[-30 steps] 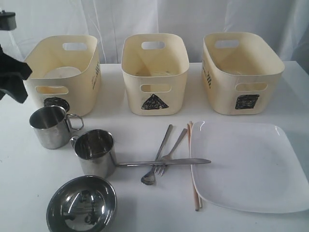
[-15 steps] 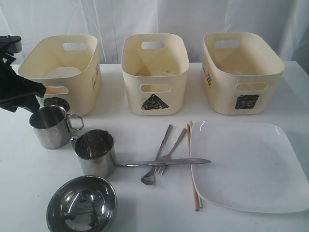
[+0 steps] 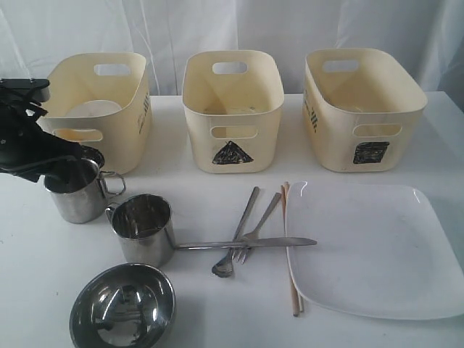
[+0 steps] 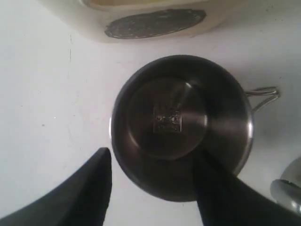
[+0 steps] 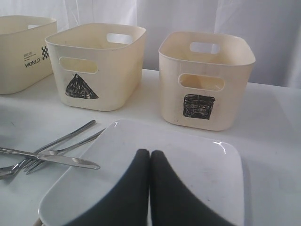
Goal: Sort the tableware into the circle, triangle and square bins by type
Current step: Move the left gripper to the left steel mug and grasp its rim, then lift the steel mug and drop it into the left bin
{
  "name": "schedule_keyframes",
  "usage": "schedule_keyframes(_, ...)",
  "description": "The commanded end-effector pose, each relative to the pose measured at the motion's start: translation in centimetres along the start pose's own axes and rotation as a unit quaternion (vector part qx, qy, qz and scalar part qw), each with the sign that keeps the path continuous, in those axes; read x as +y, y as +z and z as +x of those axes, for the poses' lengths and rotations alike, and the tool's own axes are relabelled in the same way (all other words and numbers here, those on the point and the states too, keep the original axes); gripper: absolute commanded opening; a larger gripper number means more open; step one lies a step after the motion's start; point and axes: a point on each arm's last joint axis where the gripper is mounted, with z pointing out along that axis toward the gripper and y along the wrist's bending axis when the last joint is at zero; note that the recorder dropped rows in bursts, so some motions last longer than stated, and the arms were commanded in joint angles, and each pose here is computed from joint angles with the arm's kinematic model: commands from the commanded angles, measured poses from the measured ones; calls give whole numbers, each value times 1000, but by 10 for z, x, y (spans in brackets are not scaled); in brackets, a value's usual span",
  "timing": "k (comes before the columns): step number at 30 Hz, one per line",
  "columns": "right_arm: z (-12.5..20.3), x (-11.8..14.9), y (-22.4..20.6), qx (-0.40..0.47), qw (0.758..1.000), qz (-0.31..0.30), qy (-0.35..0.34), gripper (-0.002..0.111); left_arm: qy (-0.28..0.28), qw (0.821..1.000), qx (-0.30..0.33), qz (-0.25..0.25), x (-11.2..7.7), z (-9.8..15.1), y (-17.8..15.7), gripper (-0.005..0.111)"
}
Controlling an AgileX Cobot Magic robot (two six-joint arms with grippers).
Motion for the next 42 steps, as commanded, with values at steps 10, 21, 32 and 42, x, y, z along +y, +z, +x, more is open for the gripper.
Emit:
schedule_keyframes(10, 1, 0, 0, -4, 1000, 3, 1, 0, 6, 1000, 8, -26, 11, 1, 16, 57)
schedule_keyframes(21, 1, 0, 0, -4, 1000, 3, 1, 0, 5, 999, 42, -26, 15, 7, 49, 64)
schedule_keyframes(32, 1, 0, 0, -4, 1000, 3, 1, 0, 1, 998, 62, -23, 14, 11, 48, 5)
schedule_keyframes(42, 1, 0, 0, -4, 1000, 3, 1, 0, 18, 998, 53, -27, 10, 11, -2, 0)
